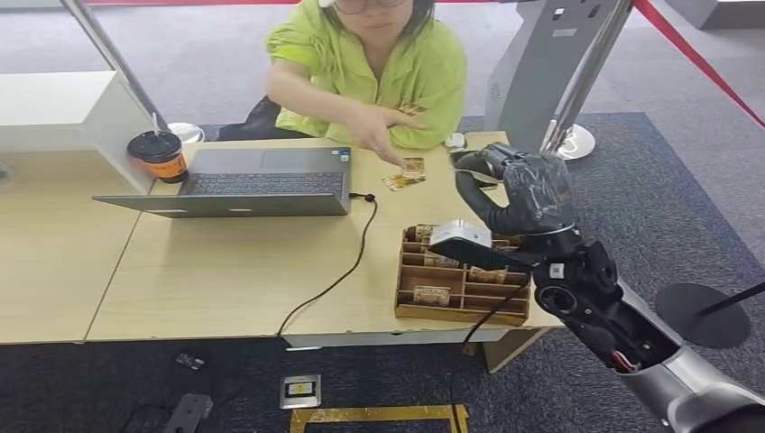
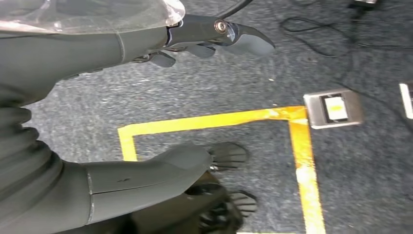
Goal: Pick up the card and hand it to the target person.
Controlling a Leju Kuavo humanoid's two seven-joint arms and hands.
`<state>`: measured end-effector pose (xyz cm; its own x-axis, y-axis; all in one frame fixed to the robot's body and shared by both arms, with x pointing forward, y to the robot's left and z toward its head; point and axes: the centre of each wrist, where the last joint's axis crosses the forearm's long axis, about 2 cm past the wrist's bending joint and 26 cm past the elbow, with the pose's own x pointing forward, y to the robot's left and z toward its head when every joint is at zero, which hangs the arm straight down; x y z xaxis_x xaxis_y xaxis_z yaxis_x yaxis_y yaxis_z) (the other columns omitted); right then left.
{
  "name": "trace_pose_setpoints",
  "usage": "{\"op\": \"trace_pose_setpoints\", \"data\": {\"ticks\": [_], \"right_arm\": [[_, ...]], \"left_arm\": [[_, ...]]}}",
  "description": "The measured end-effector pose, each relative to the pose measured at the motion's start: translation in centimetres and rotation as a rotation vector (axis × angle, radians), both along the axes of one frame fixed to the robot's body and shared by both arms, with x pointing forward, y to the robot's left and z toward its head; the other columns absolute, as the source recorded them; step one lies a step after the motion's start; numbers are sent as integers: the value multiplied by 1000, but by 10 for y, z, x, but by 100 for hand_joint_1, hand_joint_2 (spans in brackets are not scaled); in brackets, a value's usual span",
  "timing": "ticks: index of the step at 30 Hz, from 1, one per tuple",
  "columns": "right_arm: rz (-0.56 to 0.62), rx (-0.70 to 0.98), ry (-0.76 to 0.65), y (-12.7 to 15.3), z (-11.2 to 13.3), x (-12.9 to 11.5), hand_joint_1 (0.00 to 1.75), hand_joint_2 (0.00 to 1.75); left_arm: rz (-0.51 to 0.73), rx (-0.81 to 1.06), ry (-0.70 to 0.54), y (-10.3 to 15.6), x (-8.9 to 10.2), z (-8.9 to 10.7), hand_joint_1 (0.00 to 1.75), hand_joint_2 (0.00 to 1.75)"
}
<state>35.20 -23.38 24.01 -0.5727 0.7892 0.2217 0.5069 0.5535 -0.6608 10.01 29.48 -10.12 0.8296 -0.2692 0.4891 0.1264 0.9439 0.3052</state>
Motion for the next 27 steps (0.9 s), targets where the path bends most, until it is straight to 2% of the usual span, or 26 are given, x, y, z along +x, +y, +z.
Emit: {"op": "trace_pose_setpoints", "data": {"ticks": [10,19,20,21,23,24,26,27], "right_arm": [[-2,-81,57,52,4,59,175,175],[-62,-276,54,108,10,74,175,175],[-60,-297,54,113,10,74,166,175],[-57,-316,56,117,9,74,132,175],[-44,-344,61,125,7,72,49,175],[-32,-354,67,128,6,71,14,175],[3,-371,89,133,5,70,0,175],[14,-375,96,133,4,70,0,175]], "left_arm": [[3,1,-13,0,11,3,0,175],[24,6,-8,0,5,1,0,175],[26,7,-8,0,3,1,0,175],[27,8,-7,1,2,1,0,175],[31,9,-6,1,-1,0,0,175],[33,9,-6,1,-2,0,0,175],[38,9,-4,2,-5,-1,0,175],[40,9,-4,2,-5,-1,0,175]]}}
